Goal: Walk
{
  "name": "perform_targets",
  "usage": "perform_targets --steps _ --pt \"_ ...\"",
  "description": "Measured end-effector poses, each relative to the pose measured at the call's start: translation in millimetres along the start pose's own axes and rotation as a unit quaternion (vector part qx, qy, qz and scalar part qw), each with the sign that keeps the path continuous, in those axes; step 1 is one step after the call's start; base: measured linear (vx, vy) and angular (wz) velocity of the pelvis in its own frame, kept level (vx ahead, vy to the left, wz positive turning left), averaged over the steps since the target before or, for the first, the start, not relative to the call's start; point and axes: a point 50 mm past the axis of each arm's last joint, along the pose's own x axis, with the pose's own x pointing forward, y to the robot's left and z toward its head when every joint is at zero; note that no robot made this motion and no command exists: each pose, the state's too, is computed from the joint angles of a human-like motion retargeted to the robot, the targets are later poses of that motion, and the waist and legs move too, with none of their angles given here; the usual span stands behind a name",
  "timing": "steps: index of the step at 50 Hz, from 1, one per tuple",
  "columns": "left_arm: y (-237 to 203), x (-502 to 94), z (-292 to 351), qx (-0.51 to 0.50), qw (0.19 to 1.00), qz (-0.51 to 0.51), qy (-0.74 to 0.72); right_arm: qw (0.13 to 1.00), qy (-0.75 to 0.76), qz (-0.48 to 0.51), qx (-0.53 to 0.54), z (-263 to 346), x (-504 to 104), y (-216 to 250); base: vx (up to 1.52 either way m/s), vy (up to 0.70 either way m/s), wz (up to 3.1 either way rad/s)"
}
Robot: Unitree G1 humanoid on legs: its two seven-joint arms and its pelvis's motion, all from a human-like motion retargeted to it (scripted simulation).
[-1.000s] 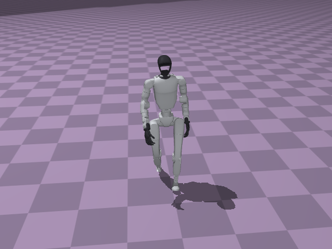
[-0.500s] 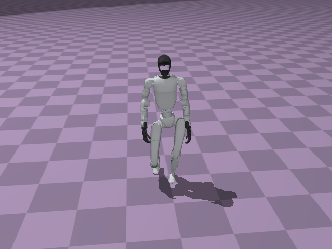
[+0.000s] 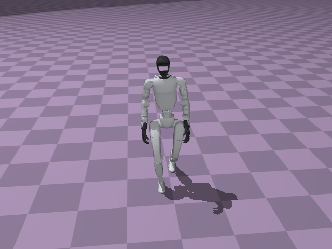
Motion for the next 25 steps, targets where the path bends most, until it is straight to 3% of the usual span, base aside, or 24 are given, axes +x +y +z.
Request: perform_targets --steps 15,25 --pt "-21 -59 -128 0.030 0.975 -0.057 0.212 0.997 -0.056 -0.040 -0.039 40 7 -17 0.00 0.00 0.00" --pt "-20 -103 -181 -0.019 0.953 -0.051 0.298 0.987 -0.142 -0.061 -0.044 91 6 -31 0.00 0.00 0.00"
